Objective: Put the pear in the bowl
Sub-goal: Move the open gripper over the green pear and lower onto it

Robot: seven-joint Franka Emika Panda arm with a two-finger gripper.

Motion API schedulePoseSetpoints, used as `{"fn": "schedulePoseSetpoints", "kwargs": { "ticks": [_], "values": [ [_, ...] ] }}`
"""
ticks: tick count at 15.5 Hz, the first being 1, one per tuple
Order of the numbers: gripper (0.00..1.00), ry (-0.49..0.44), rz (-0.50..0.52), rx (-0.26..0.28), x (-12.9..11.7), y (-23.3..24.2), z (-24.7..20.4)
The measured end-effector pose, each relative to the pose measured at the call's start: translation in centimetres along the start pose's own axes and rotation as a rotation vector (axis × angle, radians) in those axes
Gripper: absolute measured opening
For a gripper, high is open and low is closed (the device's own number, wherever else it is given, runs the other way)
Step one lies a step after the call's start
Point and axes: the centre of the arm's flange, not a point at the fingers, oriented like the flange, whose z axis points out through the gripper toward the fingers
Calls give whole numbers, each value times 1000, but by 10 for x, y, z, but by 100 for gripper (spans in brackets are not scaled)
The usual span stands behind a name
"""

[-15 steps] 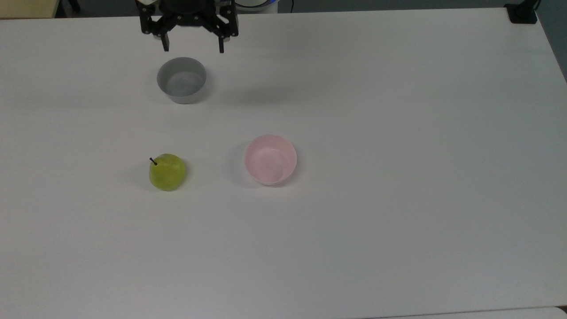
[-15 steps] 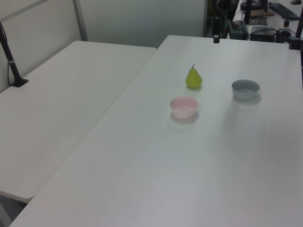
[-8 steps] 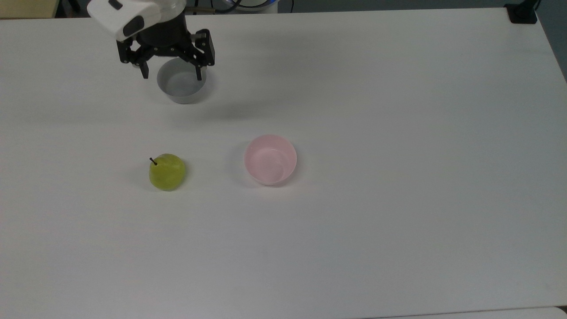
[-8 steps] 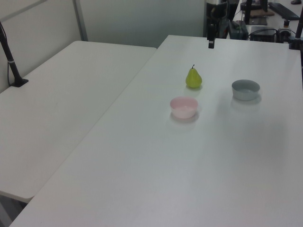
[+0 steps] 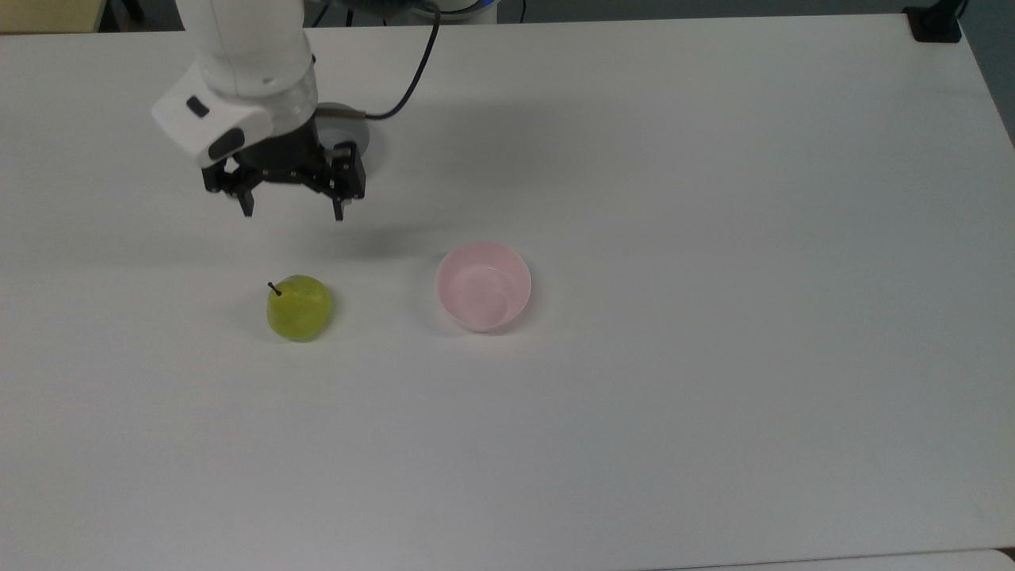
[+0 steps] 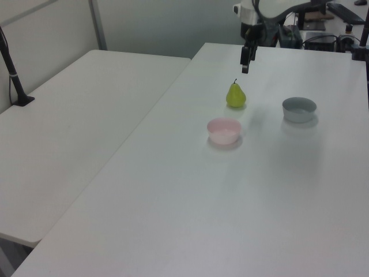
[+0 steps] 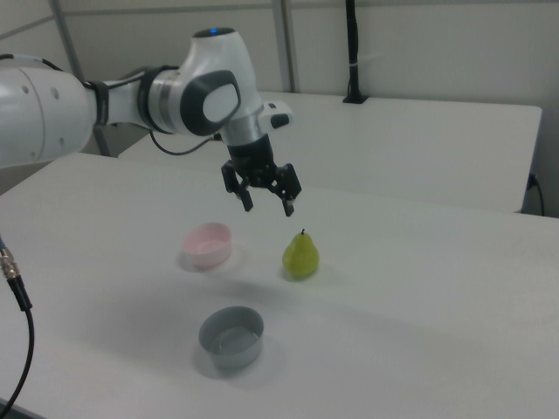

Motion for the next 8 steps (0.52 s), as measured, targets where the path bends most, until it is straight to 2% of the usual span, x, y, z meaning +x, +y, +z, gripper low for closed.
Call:
{"fn": "schedulePoseSetpoints", "kwargs": {
  "ticks": [8],
  "values": [
    [100,51,13,-15,21,14,78]
  ]
}}
